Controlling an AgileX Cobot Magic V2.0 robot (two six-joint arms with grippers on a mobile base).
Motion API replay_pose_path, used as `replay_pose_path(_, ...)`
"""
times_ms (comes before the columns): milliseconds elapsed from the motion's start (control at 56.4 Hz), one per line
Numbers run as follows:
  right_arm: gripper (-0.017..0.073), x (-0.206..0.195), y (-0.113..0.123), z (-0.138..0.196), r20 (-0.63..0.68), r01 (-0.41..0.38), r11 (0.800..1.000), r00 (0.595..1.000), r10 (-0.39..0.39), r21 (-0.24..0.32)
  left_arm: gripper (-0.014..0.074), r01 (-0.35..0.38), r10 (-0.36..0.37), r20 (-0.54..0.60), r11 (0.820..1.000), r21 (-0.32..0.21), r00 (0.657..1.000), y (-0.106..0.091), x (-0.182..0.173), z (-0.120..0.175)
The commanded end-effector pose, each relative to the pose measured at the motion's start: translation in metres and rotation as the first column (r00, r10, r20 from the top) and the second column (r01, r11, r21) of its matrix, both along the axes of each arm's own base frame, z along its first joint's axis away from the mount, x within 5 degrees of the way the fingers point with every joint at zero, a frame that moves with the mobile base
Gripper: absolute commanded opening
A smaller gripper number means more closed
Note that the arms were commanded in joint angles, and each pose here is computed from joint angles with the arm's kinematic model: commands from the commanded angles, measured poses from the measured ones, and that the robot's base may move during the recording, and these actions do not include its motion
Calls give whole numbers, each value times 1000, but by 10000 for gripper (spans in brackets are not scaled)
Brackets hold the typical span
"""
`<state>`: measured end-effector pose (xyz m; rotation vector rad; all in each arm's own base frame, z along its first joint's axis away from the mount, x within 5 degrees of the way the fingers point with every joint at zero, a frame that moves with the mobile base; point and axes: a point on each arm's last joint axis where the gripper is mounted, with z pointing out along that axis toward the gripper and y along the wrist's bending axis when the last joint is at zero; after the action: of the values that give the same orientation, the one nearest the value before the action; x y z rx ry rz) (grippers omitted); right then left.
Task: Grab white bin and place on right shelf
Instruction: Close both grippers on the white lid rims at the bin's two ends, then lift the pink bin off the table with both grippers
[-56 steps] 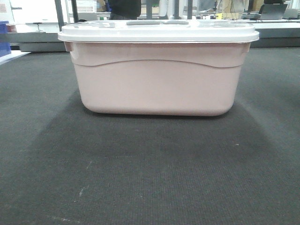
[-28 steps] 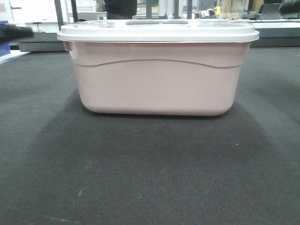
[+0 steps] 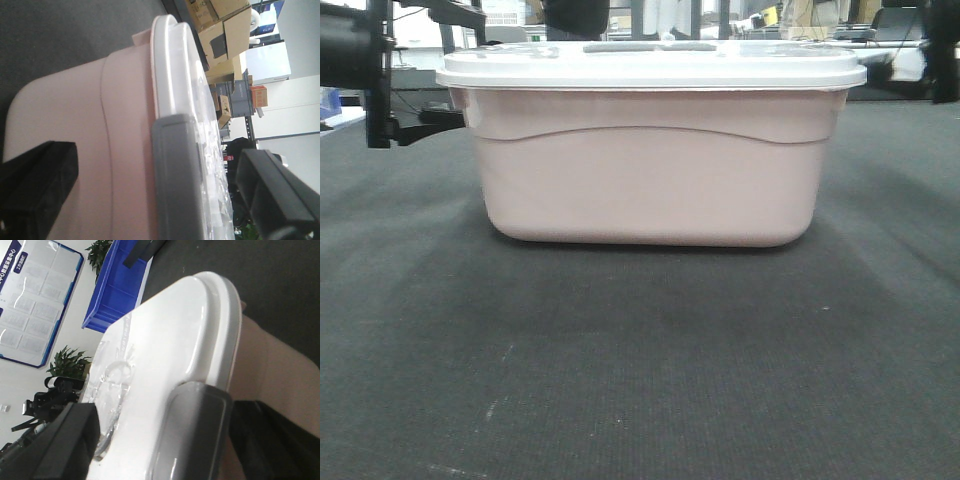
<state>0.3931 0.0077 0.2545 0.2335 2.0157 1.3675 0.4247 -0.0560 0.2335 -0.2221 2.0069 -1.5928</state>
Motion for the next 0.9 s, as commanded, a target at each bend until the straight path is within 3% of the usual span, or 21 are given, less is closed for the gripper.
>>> replay_pose_path(0, 633, -1, 8, 28, 102, -33, 997, 994, 27, 65, 545, 0, 9, 108, 997, -81, 994, -7, -2, 39)
replay_pose_path(195, 606, 1, 13, 25, 98, -36, 998, 995, 30, 57, 545, 5, 4, 108, 996, -87, 994, -10, -2, 39)
replay_pose_path(266, 546, 2, 12, 24, 97, -29, 998, 995, 23, 54, 545, 6, 4, 108, 996, -89, 994, -11, -2, 39)
replay_pose_path(354, 400, 2, 12, 24, 96, -28, 998, 995, 22, 54, 514, 7, 3, 108, 996, -89, 994, -11, -2, 39)
replay_pose_path(532, 174, 1, 12, 24, 97, -32, 998, 995, 26, 55, 308, 16, -6, 111, 995, -94, 994, -12, -3, 40)
replay_pose_path(780, 59, -2, 15, 27, 109, -78, 994, 992, 69, 77, -128, 65, -50, 127, 991, -118, 991, -14, -7, 42)
replay_pose_path(886, 59, -3, 17, 28, 117, -101, 991, 989, 90, 92, -116, 85, -67, 138, 988, -129, 988, -14, -8, 45)
